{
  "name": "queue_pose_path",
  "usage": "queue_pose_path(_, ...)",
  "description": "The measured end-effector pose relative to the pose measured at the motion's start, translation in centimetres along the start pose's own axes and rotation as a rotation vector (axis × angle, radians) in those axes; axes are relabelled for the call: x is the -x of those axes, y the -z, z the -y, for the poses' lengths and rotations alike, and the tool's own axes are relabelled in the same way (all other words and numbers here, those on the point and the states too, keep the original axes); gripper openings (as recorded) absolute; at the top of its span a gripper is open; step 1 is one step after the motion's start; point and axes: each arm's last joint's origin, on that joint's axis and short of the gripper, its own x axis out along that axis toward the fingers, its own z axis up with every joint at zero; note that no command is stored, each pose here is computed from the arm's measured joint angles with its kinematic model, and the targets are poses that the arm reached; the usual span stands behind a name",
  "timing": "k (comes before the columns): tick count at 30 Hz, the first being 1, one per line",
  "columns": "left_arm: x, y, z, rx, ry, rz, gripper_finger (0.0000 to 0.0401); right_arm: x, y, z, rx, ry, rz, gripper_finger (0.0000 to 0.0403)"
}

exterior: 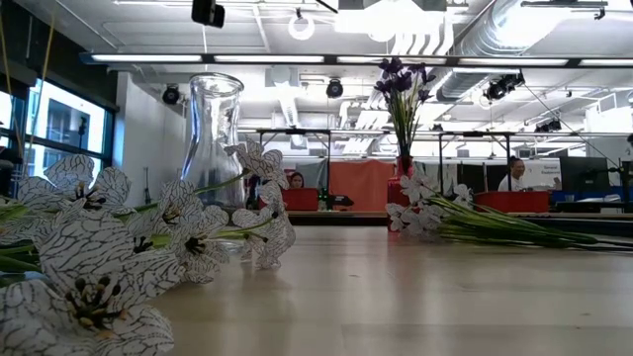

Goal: Sort flowers into vase by color
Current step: Put the violet flowers into the red vase

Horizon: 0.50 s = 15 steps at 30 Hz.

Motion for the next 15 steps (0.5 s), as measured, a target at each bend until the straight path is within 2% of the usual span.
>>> queue_pose_path(6,1.8,-0.7,-0.7,-0.061,-0.04,0.049,0.008,0.0,0.2,0.1,-0.007,0.004,-0.023,0.0004)
queue_pose_path(13,5.1,-1.7,-0.9,-0.176,-0.081,0.21,0.012,0.8,0.3,0.4,-0.038,-0.014,-0.013,0.0001)
queue_pose_path(15,5.8,-1.8,-0.9,-0.223,-0.113,0.254,0.0133,1.4,0.6,0.9,-0.083,-0.003,-0.02,0.0001)
